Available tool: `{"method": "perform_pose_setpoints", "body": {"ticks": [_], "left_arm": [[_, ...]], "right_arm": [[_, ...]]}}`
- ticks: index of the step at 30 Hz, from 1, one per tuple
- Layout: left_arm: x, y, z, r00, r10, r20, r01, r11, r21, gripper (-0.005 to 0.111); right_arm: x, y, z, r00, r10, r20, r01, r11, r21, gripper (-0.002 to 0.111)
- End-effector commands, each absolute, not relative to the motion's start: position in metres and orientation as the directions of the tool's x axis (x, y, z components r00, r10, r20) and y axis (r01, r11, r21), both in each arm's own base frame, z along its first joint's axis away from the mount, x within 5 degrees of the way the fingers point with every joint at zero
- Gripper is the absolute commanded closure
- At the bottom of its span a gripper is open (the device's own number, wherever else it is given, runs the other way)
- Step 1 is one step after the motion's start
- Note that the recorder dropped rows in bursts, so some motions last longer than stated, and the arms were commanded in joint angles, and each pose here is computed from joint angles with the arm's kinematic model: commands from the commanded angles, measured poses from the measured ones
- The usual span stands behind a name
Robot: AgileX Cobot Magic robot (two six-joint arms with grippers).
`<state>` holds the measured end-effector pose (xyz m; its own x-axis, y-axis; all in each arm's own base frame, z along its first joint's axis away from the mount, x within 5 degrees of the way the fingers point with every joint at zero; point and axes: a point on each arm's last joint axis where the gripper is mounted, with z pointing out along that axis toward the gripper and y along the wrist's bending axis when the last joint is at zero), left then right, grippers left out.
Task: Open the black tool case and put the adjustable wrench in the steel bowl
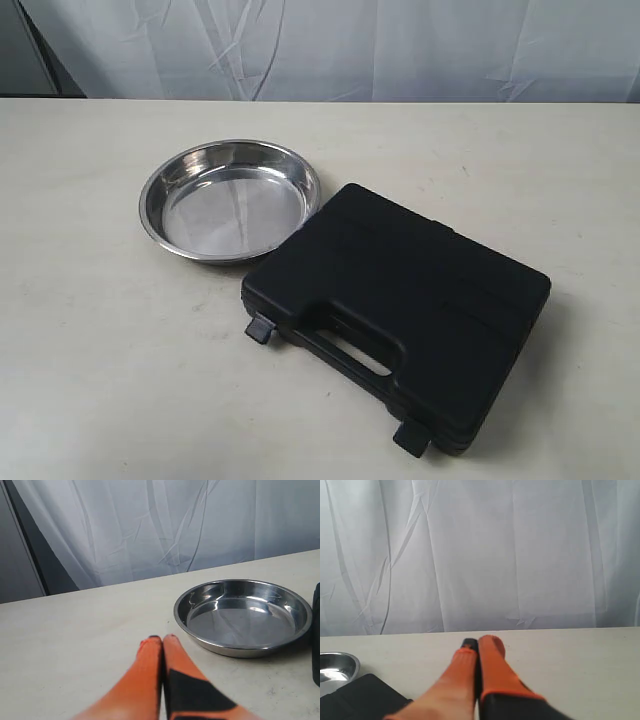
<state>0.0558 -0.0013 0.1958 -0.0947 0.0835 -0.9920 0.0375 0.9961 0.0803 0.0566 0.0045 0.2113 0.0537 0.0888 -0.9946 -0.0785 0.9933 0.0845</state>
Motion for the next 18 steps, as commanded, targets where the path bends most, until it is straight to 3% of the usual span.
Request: {"method": "perform_pose_setpoints", "body": {"ticks": [1, 11, 18], "left_arm": [[0.0561, -0.0016, 0.1968, -0.09, 0.08, -0.993, 0.041, 0.996, 0.076, 0.106], [0.0561, -0.0016, 0.1968, -0.09, 0.08, -0.993, 0.041, 0.996, 0.076, 0.106], [0.0561, -0.0016, 0.197, -0.088, 0.08, -0.993, 0.041, 0.996, 0.076, 0.106]], "right_arm": [[0.0561, 0.004, 0.2119, 0.067, 0.091, -0.994, -0.073, 0.994, 0.086, 0.109], [0.0561, 0.004, 0.2119, 0.067, 0.091, -0.994, -0.073, 0.994, 0.086, 0.109], [0.056, 0.0035, 0.2132, 0.065, 0.295, -0.953, -0.084, 0.953, 0.29, 0.109]]}}
